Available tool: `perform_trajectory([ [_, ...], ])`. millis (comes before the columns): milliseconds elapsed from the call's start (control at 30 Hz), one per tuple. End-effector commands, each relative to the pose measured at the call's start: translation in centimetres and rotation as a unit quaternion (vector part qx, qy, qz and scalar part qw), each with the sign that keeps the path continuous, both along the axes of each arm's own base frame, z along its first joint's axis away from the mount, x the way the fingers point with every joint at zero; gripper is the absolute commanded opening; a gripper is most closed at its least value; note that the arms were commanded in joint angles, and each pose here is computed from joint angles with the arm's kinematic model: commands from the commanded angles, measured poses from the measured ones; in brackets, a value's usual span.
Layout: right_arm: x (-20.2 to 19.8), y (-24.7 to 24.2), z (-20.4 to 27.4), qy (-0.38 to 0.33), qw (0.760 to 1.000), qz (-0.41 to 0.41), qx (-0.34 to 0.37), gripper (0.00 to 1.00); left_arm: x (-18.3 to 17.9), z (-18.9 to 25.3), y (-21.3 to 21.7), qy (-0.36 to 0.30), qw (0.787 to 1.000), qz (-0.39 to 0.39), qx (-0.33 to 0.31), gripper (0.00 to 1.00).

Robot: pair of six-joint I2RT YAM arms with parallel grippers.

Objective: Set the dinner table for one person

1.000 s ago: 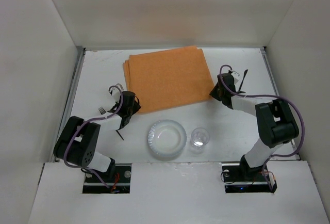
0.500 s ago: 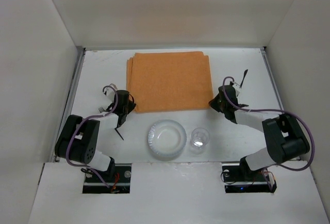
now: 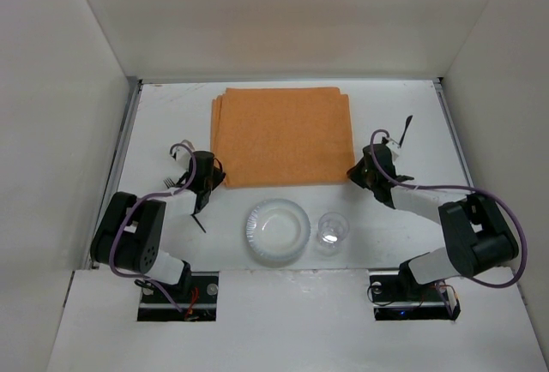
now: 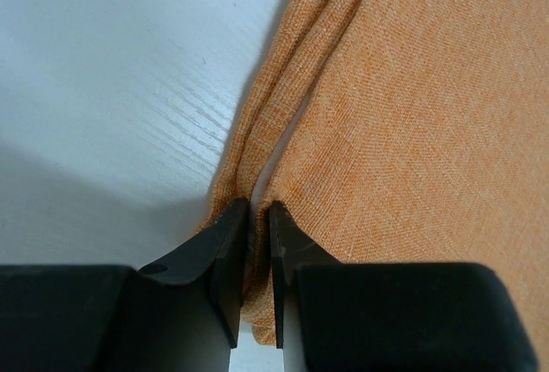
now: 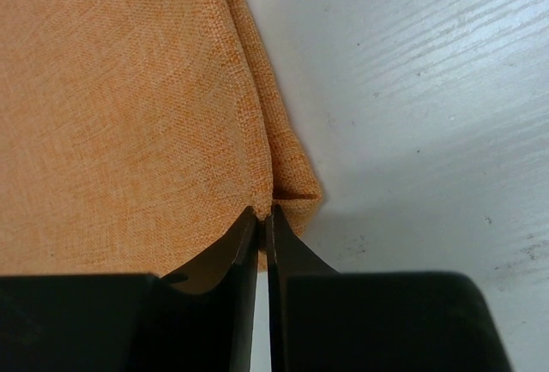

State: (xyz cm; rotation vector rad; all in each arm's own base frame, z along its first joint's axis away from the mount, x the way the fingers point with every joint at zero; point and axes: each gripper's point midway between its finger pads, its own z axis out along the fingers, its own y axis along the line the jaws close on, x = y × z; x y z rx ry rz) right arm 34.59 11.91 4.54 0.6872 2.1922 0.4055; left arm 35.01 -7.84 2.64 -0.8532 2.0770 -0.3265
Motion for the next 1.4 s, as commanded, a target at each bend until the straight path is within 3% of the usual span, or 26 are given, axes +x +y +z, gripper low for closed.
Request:
perform_trajectory([
  [0,2.1,-0.7,2.4,-0.04,0.999,-0.016,-0.007,0.13,-2.1,-1.4,1.1,0.027,0.999,0.01,0.016,0.12],
  [300,2.7,-1.3,2.9,-0.043,0.999,-0.022,-0.016,0.14,-2.5,-0.6,1.1,0.018,1.0,0.004,0.019,0.18],
  [367,2.3,-1.5,2.5,-0.04,0.999,-0.024,-0.016,0.16,-2.4,-0.3,1.1,0.014,1.0,0.003,0.02,0.23],
  [400,2.1,-1.6,2.5,-0.04,0.999,-0.025,-0.017,0.2,-2.4,-0.2,1.1,0.012,1.0,0.002,0.021,0.26],
  [533,1.4,-2.6,4.2,-0.057,0.997,-0.029,-0.046,0.56,-2.3,2.2,1.5,-0.017,0.999,0.008,0.029,0.43],
  [633,0.1,-2.4,7.3,-0.083,0.993,-0.016,-0.084,0.64,-2.3,5.4,1.6,-0.059,0.997,0.007,0.042,0.53],
  [767,-3.4,0.3,10.9,-0.101,0.986,0.052,-0.124,0.62,-2.5,9.7,1.0,-0.127,0.99,-0.003,0.057,0.54],
  [833,-6.2,1.8,11.5,-0.087,0.982,0.098,-0.138,0.5,-2.5,10.8,-0.2,-0.148,0.987,-0.024,0.063,0.47],
  [900,-9.0,2.2,11.2,-0.061,0.978,0.128,-0.155,0.29,-2.4,11.4,-1.9,-0.165,0.982,-0.055,0.067,0.34],
  [933,-10.5,2.2,10.8,-0.043,0.976,0.139,-0.162,0.25,-2.4,11.4,-2.7,-0.172,0.98,-0.07,0.069,0.3],
  [1000,-13.4,1.9,10.2,-0.011,0.972,0.153,-0.176,0.3,-2.3,11.2,-4.1,-0.178,0.977,-0.09,0.071,0.26],
  [1067,-15.4,1.4,10.0,0.01,0.969,0.16,-0.189,0.48,-2.1,11.0,-5.0,-0.181,0.976,-0.101,0.069,0.25],
  [1133,-16.9,1.4,9.5,0.029,0.964,0.174,-0.198,0.55,-1.9,10.9,-5.8,-0.188,0.974,-0.109,0.064,0.26],
  [1233,-17.8,1.5,7.7,0.062,0.955,0.189,-0.221,0.58,-2.0,10.5,-6.4,-0.188,0.973,-0.117,0.062,0.29],
  [1367,-17.8,2.7,5.9,0.071,0.954,0.199,-0.215,0.54,-2.7,9.8,-6.0,-0.184,0.974,-0.117,0.063,0.33],
])
